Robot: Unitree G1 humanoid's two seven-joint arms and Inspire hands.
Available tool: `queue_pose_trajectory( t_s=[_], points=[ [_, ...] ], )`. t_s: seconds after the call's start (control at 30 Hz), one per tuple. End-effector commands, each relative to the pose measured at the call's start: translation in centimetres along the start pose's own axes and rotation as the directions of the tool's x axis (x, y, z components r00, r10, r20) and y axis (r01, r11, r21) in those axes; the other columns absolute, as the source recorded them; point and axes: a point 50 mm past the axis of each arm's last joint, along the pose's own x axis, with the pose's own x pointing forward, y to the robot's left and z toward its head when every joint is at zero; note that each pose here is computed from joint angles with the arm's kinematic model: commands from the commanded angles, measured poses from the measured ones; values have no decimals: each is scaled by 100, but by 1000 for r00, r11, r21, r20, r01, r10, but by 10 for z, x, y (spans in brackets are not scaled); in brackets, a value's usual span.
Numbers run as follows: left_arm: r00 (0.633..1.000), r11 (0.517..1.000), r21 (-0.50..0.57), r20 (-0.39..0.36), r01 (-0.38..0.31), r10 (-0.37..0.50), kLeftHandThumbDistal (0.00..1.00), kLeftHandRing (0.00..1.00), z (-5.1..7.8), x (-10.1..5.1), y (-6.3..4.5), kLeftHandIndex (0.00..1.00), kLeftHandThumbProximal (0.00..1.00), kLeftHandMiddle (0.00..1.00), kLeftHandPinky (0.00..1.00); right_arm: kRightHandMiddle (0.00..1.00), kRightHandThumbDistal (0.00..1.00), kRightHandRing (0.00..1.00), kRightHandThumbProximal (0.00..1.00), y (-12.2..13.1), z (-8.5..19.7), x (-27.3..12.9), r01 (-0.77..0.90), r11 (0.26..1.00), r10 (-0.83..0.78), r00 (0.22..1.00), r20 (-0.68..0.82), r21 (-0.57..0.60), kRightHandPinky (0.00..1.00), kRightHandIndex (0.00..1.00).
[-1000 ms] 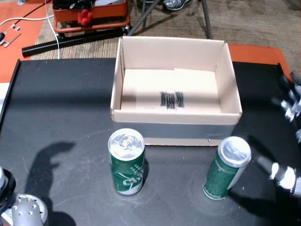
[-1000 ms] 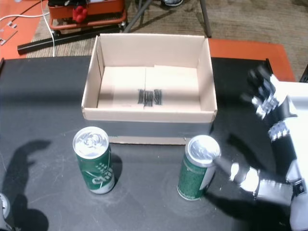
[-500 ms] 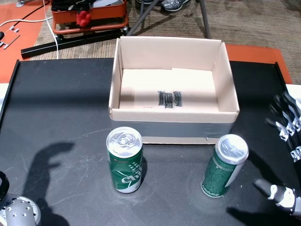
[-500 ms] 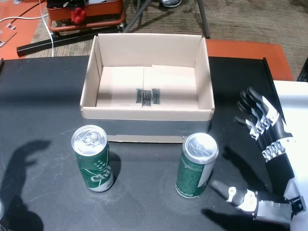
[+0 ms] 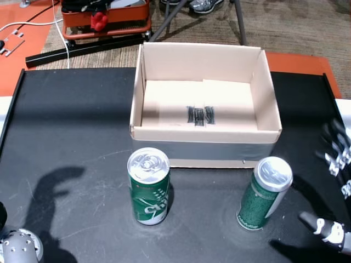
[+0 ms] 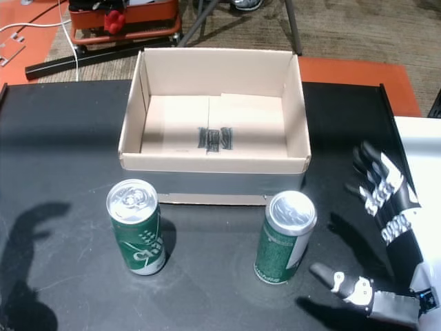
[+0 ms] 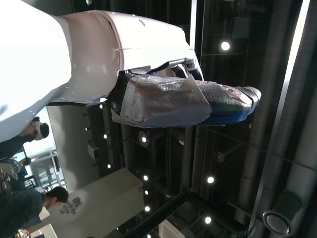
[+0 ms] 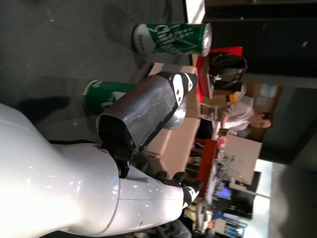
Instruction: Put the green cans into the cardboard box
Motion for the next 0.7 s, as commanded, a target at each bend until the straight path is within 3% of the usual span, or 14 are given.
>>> queue_pose_trajectory(
  t_s=[0.0, 0.17, 0.43, 0.67],
  points=[
    [1000, 1000, 3, 5, -4, 4, 64, 89, 2, -1, 3, 62, 97, 72, 82, 95, 100, 95, 65, -3, -3, 1, 12, 1000, -12, 1000, 1, -8, 100, 87],
    [1000, 1000, 8, 0, 5, -5, 64, 90, 3, -1, 3, 63, 97, 73, 83, 95, 100, 95, 64, 0, -14, 3, 7, 1000, -6, 1000, -14, 28, 100, 86],
    [1000, 1000, -1, 5, 5, -5, 66, 90, 4, -2, 5, 62, 96, 73, 84, 95, 100, 94, 57, 9, -34, 3, -8, 983, 23, 997, -80, 182, 99, 86],
    [1000, 1000, -3, 2, 0, 0, 63, 89, 4, -1, 4, 60, 97, 72, 83, 93, 100, 92, 57, 21, -42, 1, 11, 985, 9, 993, -117, 173, 100, 86]
  ],
)
